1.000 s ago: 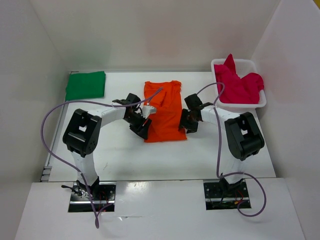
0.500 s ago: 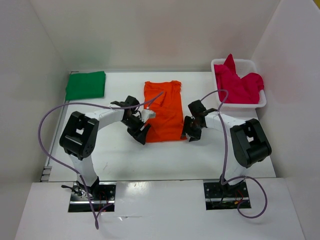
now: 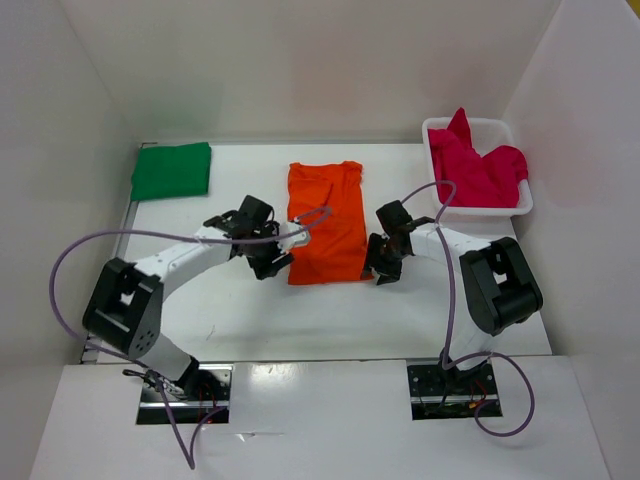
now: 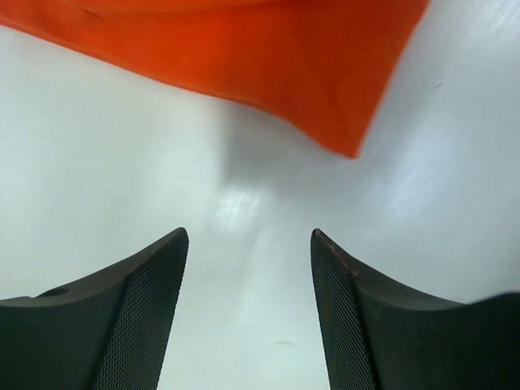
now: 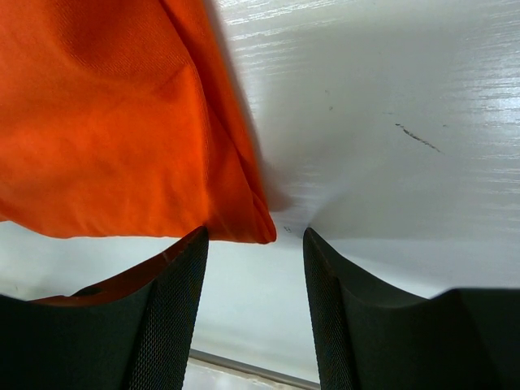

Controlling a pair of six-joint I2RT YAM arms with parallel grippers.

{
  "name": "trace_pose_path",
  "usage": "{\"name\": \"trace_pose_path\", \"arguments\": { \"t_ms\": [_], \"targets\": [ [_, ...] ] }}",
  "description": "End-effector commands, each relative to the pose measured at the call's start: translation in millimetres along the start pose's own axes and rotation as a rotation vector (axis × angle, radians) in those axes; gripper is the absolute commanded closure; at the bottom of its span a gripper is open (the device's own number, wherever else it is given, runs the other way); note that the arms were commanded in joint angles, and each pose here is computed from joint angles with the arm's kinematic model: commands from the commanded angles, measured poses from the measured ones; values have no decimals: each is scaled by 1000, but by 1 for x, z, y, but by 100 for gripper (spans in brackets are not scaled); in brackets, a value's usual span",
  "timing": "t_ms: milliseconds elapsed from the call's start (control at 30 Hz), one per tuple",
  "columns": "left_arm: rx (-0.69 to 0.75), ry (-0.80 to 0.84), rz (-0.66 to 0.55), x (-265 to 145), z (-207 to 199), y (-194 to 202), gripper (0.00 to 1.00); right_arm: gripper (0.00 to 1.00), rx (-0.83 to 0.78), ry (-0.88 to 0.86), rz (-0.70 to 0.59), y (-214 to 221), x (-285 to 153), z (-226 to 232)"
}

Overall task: Fold and stack the t-shirts
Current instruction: Grab one side of the 2/3 rectangular tshirt with both arms

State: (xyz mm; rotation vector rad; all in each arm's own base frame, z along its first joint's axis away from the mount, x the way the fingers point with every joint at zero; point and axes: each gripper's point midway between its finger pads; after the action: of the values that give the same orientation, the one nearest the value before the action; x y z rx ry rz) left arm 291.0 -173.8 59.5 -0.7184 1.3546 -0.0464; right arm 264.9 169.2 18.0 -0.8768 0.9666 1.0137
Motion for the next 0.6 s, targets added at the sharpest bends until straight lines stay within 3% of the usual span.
{"name": "trace_pose_path", "arguments": {
  "t_ms": [0,33,167,300,367,433,467,500,567],
  "targets": [
    [401,-257,35,-22,41,-6,31,44,-2,-5,6,1,-5,2],
    [534,-317,50,-25,50,-8,31,44,-11,-5,6,1,-5,2],
    [812,-386,-10,-40,50,-41,31,44,-14,-7,-18,-5,-8,4],
    [945,-337,-4,-18,36,-57,28,42,-21,4,-4,1,-5,-1],
    [888,-407,14,-23,63,-64,28,42,-22,-1,-11,0,-8,0],
    [722,-464,-17,-50,108,-91,28,42,-33,-16,-11,0,-8,3],
    [598,-484,-4,-65,144,-80,28,42,-36,-28,-25,-4,-11,7],
    [484,-506,-94,-105,162,-105,28,42,-45,-28,-25,-4,-11,6],
    [378,-552,-182,-155,184,-112,24,42,-47,-41,-26,-5,-11,9]
  ]
}}
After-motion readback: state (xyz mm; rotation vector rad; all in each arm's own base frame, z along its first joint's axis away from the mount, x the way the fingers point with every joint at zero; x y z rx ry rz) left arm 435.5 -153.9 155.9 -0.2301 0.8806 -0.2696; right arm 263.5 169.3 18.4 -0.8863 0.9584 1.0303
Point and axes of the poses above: each gripper's point midway between its finger pads, its own x axis out along the fingers, its own z axis along the line the jaws close on, y = z × x, and after that the axes turned 1 degree about x, right-handed
